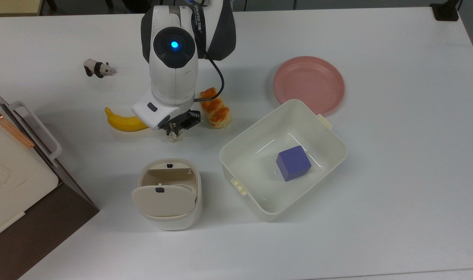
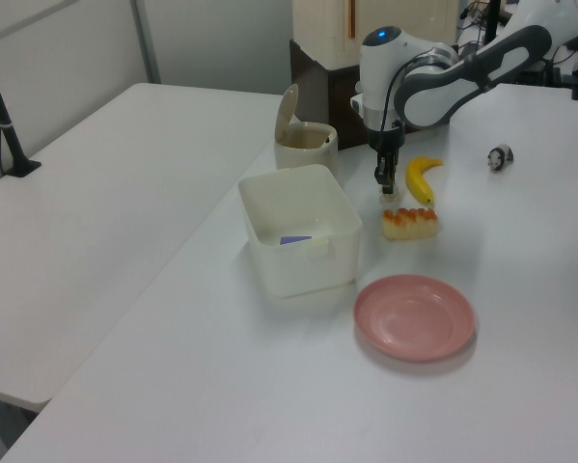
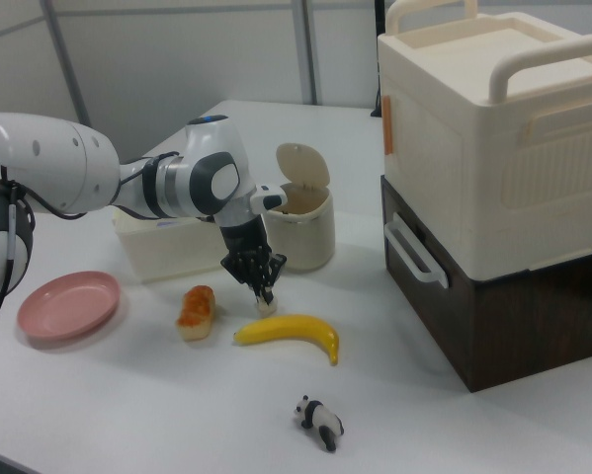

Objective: Grab it up and put it in the trash
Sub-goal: 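Lift the ring and carry it over the white trash bin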

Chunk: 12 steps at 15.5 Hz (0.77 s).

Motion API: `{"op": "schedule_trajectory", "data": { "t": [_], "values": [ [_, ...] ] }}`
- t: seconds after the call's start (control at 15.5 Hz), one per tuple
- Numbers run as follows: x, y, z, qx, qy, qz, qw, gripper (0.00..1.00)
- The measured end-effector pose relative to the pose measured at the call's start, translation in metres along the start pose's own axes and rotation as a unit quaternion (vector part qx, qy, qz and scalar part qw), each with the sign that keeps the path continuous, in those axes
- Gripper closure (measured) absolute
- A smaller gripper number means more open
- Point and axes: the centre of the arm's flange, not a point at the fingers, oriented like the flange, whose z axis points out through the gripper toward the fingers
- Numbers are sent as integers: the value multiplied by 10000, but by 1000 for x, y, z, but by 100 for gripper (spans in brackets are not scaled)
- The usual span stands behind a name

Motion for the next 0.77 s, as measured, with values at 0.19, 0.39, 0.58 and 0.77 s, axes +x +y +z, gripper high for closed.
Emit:
{"op": "schedule_trajectory", "data": {
  "t": [0.19,0.39,0.58,0.77],
  "values": [
    [6,4,-12,-17,133,36,9999,88],
    [16,16,-55,-64,416,151,9990,89],
    [21,23,-113,116,730,362,9966,89],
    [23,28,-146,274,985,607,9929,89]
  ]
}}
